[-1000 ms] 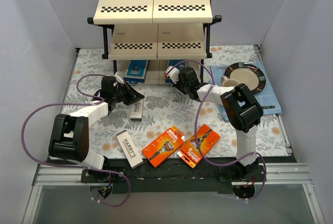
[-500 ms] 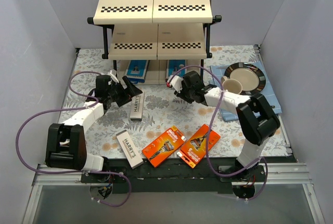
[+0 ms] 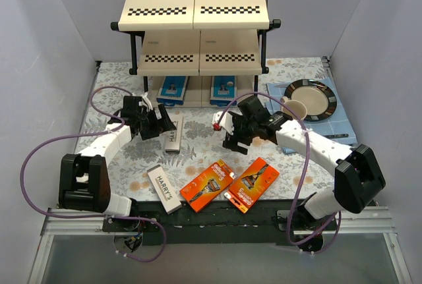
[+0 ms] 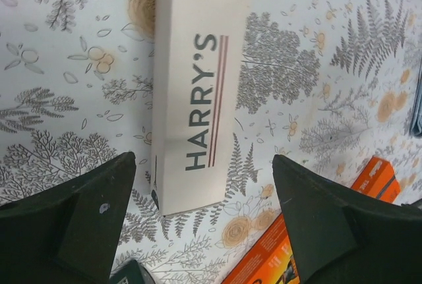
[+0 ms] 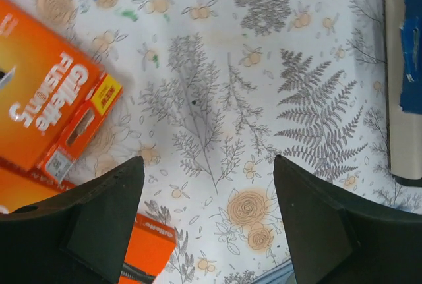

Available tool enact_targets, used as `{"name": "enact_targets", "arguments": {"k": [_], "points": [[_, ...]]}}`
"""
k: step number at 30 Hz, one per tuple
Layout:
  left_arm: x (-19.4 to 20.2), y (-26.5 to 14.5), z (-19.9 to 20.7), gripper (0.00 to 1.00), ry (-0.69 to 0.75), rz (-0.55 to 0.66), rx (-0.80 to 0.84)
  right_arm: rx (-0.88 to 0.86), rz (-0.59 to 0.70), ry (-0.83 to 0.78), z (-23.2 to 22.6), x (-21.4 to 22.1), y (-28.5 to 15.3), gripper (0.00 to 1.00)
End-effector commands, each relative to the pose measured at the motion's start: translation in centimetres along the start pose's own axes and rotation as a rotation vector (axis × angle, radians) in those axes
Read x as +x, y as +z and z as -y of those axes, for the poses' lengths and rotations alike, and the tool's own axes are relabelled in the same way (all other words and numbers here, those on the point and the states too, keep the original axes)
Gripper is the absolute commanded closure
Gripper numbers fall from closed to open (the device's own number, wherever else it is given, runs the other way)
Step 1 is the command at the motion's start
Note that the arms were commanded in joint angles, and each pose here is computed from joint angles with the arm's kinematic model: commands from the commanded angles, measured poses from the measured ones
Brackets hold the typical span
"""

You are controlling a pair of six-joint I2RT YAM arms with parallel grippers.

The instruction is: Place and organize the shaving razors onto the shelf

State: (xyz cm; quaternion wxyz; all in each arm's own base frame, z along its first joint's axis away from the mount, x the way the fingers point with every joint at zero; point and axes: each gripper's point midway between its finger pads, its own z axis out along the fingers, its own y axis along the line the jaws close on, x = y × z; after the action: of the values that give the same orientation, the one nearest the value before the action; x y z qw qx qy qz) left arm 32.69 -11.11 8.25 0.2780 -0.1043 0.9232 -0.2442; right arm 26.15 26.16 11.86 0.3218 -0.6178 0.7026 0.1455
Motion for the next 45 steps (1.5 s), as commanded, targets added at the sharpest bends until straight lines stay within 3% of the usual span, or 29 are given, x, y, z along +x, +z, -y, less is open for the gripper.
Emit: {"name": "enact_targets", "arguments": {"k": [1, 7, 12, 15, 19, 20, 24, 25, 33, 37, 38, 43, 45], "points": [[-2.1, -2.3, 2.8, 0.15, 0.177, -0.001, 0.103, -0.215, -0.021, -0.22, -3.5, 2.3, -1.8, 0.14], [-0.6, -3.6, 6.7, 0.17, 0.315, -0.1, 0.328, -0.379, -0.104, -0.216, -6.0, 7.1, -3.7, 0.19], [3.7, -4.2, 12.0, 0.19, 0.508, -0.182, 0.486, -0.363, -0.148, -0.224, -6.0, 7.8, -4.8, 0.23], [7.1, -4.8, 15.1, 0.2, 0.662, -0.23, 0.572, -0.297, -0.163, -0.207, -5.7, 8.0, -5.7, 0.21], [10.3, -3.9, 17.0, 0.24, 0.774, -0.278, 0.614, -0.235, -0.202, -0.212, -5.8, 8.8, -8.0, 0.21], [11.1, -3.6, 17.3, 0.28, 0.779, -0.3, 0.626, -0.217, -0.221, -0.188, -5.7, 9.0, -8.5, 0.21], [15.0, -4.9, 19.4, 0.78, 0.749, -0.379, 0.745, -0.147, -0.314, -0.116, -5.8, 10.6, -10.5, 0.23], [15.6, -5.0, 19.7, 1.0, 0.755, -0.378, 0.762, -0.116, -0.302, -0.114, -5.7, 10.6, -10.9, 0.24], [23.9, -6.3, 17.1, 1.0, 0.773, -0.671, 0.768, 0.183, -0.207, 0.126, -1.6, 10.9, -10.7, 0.25], [23.0, -4.4, 16.7, 1.0, 0.869, -0.694, 0.718, 0.272, -0.165, 0.267, -1.0, 11.3, -11.5, 0.23], [23.6, -3.1, 15.8, 1.0, 0.906, -0.747, 0.712, 0.262, -0.163, 0.266, -1.2, 11.5, -11.6, 0.24], [25.5, -0.7, 13.7, 1.0, 0.848, -0.988, 0.596, 0.294, -0.118, 0.257, -0.3, 10.7, -11.3, 0.24], [25.6, 0.6, 13.2, 1.0, 0.826, -1.017, 0.525, 0.273, -0.082, 0.251, -0.2, 9.8, -11.2, 0.24]]}}
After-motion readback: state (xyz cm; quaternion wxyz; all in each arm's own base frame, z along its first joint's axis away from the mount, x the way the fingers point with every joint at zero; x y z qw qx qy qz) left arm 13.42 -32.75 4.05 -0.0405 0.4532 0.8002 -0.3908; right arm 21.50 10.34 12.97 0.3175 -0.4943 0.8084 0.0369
